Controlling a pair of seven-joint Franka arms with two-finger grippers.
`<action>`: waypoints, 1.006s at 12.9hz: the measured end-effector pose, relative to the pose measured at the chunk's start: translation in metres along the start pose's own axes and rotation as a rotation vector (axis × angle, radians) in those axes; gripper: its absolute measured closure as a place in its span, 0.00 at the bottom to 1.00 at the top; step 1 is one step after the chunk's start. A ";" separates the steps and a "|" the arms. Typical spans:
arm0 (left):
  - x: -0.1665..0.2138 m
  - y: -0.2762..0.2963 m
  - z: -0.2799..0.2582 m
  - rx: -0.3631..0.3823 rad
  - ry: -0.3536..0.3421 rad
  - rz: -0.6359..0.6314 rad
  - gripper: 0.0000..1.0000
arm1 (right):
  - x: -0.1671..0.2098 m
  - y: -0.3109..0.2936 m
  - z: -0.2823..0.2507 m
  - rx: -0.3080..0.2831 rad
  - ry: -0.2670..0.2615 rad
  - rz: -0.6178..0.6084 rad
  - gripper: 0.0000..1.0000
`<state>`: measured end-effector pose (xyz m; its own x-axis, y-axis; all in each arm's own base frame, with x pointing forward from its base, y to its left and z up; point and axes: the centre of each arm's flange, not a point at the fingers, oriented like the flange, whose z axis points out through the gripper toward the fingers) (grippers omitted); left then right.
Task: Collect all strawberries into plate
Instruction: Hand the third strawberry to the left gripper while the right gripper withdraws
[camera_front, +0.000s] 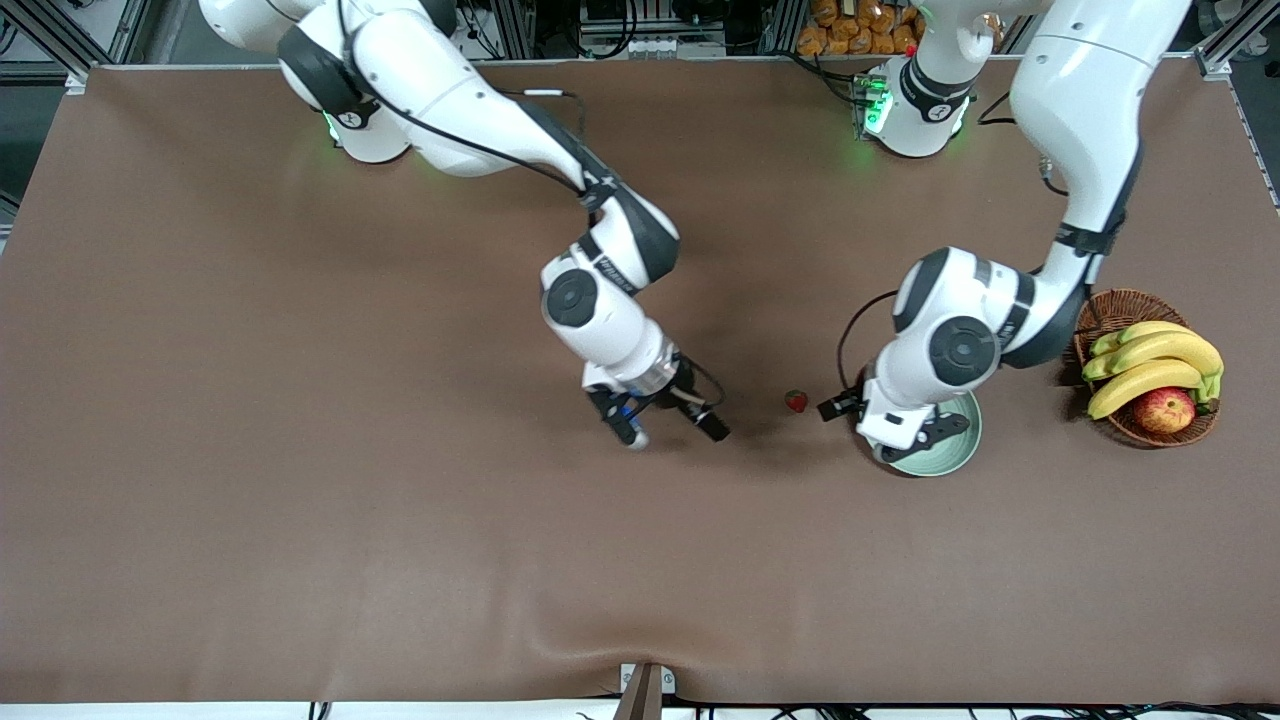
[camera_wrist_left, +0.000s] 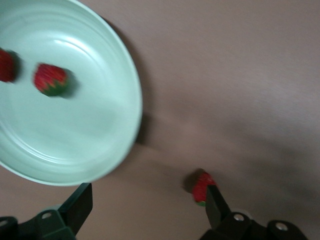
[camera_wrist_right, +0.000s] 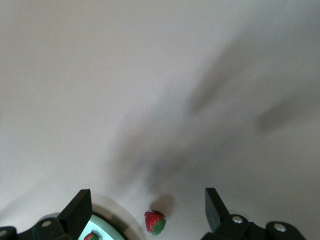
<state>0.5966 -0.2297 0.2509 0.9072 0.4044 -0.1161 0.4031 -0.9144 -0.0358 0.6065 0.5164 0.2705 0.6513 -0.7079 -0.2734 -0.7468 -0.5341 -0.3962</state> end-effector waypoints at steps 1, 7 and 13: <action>-0.005 0.008 0.005 -0.007 0.003 -0.015 0.00 | 0.016 -0.002 -0.014 -0.032 -0.006 -0.009 0.00; -0.030 0.044 0.045 -0.055 0.008 -0.064 0.07 | 0.115 -0.003 -0.090 -0.131 -0.029 -0.074 0.00; -0.039 0.054 0.067 -0.043 -0.012 -0.084 0.22 | 0.245 0.033 -0.228 -0.255 -0.088 -0.268 0.00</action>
<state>0.5755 -0.2958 0.1868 0.8686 0.4790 -0.1268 0.4825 -0.8759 -0.0034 0.7108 0.2197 0.3901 0.8290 -0.4910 -0.2678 -0.5506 -0.8006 -0.2363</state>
